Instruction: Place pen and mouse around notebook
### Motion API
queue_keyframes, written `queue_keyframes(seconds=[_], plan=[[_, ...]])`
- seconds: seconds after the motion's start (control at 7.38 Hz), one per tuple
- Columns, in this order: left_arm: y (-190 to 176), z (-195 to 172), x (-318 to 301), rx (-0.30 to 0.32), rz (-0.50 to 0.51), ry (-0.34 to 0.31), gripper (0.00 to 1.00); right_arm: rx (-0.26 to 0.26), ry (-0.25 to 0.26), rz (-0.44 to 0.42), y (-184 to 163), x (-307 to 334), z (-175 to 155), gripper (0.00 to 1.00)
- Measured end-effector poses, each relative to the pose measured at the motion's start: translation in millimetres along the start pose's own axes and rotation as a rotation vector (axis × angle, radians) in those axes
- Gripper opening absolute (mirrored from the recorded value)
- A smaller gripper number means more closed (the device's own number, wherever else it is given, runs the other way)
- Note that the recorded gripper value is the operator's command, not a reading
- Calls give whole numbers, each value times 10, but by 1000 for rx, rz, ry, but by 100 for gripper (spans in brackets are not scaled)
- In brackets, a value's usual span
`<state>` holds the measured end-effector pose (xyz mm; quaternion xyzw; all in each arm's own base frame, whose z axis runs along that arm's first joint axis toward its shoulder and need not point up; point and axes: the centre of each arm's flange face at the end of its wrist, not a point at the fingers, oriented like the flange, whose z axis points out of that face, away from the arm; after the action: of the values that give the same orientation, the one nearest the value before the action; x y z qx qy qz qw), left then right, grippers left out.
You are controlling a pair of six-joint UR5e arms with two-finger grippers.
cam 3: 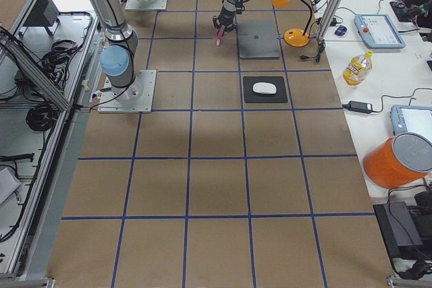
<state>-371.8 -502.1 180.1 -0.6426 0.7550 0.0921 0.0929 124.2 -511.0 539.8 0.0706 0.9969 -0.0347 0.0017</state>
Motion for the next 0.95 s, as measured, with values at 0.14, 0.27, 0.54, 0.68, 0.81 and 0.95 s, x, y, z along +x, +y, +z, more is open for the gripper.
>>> queue_keyframes(seconds=[0.14, 0.27, 0.54, 0.68, 0.81, 0.95], plan=[[0, -19, 6, -1, 1, 1, 77, 0, 0, 0, 0, 0, 0, 100], [-13, -100, 5, -4, 16, 11, 82, 0, 0, 0, 0, 0, -1, 100], [-234, -496, -1, 0, 150, 70, 95, 0, 0, -1, 7, -4, -4, 100], [-477, -748, -39, 43, 274, 91, 96, -1, 0, -1, 9, -5, -5, 100], [-815, -1024, -108, 82, 400, 87, 99, -2, 1, -1, 10, -5, -4, 100], [-1214, -1309, -204, 99, 512, 77, 99, -3, 1, -1, 10, -5, -2, 100]])
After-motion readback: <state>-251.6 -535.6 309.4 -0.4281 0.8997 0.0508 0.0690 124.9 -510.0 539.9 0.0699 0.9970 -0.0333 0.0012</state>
